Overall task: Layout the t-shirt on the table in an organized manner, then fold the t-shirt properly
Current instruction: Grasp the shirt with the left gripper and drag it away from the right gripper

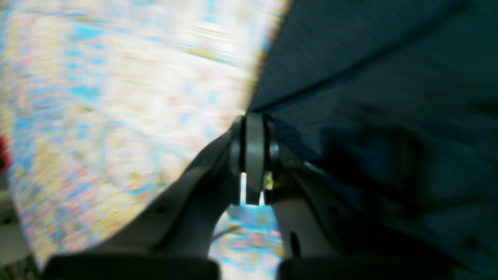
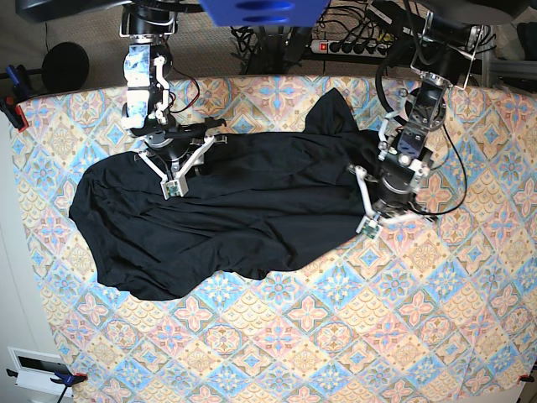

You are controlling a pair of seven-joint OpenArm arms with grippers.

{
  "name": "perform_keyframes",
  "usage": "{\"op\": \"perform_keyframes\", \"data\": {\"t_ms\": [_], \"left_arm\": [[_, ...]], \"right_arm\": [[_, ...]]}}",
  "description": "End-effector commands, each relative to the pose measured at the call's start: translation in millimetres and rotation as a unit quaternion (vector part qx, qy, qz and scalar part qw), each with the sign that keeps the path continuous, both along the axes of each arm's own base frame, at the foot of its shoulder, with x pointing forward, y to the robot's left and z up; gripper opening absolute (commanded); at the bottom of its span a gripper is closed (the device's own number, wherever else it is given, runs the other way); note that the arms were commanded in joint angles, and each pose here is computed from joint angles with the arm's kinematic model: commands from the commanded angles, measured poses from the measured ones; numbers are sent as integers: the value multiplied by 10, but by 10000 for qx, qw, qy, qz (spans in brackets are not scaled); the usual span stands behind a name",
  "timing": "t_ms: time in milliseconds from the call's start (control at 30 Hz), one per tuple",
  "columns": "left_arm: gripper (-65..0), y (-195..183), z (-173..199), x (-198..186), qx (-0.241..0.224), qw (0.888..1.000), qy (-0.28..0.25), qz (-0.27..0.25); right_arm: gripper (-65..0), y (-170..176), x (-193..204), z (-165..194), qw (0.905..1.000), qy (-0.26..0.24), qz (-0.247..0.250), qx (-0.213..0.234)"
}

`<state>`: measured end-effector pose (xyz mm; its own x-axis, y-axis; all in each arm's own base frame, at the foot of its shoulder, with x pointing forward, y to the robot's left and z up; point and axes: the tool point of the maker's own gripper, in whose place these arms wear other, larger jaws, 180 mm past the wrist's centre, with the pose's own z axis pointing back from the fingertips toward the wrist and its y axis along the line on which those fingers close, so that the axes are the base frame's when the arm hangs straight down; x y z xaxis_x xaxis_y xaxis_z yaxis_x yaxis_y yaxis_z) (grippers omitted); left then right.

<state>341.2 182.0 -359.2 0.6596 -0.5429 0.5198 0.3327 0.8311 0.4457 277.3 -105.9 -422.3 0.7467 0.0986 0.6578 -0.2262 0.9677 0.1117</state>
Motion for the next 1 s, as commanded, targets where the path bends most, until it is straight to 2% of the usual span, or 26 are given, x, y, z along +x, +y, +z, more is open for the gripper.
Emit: {"op": "perform_keyframes", "data": {"t_ms": [0,167,300,467,633,867,967], "left_arm": [[-650,128,202,141,72,9992,-380,130],[-650,594,386,313,395,9938,-824,631],[-650,939,355,468,703,9889,-912,937],[-650,1182,355,725,730,9856,-993,1158],[-650,1107,460,1006,528,9846,-1103,1251],[-650,756,441,1302,443,9895,-992,954],[-624,740,522,1447,390,9888,-1079,953]], "right_arm": [[-504,-3,37,48,10000,-73,26,-9],[-504,-4,48,72,9999,-111,29,-19],[-504,-4,19,56,10000,-80,30,-19],[-504,5,56,152,9997,-225,46,-26],[-504,10,-2,237,9995,-310,64,-48],[-504,6,-208,313,9993,-339,101,-101],[-504,14,-335,342,9994,-323,117,-111]]}}
